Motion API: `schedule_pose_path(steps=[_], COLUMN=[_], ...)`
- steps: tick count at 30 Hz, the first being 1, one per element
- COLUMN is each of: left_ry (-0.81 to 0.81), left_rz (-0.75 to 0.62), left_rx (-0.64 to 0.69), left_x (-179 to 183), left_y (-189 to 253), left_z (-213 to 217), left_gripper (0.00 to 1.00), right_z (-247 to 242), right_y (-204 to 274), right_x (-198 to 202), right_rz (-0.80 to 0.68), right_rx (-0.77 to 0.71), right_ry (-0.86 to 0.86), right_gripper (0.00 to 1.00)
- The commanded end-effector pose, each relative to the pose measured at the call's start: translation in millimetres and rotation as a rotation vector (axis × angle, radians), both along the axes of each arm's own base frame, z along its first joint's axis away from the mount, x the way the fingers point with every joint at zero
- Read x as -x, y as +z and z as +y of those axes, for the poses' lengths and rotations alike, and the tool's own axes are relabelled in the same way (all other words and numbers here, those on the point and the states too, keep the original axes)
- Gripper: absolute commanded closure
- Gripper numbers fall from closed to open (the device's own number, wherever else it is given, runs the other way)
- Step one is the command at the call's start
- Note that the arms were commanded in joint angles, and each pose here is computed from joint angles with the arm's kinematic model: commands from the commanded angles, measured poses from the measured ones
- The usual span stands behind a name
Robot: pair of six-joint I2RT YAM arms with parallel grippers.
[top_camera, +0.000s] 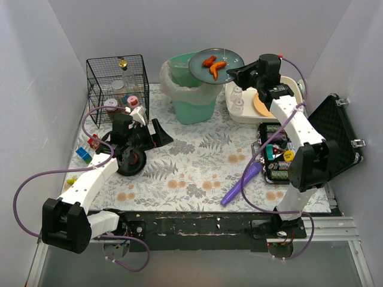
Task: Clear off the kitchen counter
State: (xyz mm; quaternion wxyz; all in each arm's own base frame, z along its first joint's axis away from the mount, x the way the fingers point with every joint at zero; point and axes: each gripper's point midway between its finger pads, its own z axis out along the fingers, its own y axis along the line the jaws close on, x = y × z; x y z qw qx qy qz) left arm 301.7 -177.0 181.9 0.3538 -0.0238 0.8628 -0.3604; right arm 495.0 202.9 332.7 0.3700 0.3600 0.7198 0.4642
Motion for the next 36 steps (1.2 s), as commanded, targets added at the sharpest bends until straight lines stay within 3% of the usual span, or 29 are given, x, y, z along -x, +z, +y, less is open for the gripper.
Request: schedule_pose_path(steps=[1, 8, 19, 23, 30, 36], left_ry=[0.022, 0.026, 0.004, 0.009, 0.001, 0.018], left_rz=[-0.062, -0.071, -0.067, -0.063, -0.054, -0.05], left_rx=[-0.019, -0.025, -0.011, -0.007, -0.003, -0.015], left_x=[1, 1, 4, 2, 2, 2], left_y=[7, 7, 8, 10, 9, 7], left_z=[8, 9, 5, 5, 4, 7], left_gripper=[0.02, 0.02, 0.02, 0.02, 0.02, 0.02], right_z=[4, 20, 42, 49, 68, 57], right_y=[125, 123, 136, 147, 157, 164], right_x=[-20, -56, -52, -52, -64, -69], right_rz=[-0.336, -0.407, -0.702, -0.812, -0.952, -1.007], right_rx=[-0.106, 0.062, 0.331, 0.367, 0.521, 0.583], right_ry=[-0.045, -0.056, -0.016, -0.006, 0.029, -0.061], right_gripper=[0.99, 0.99, 0.99, 0.99, 0.99, 0.99])
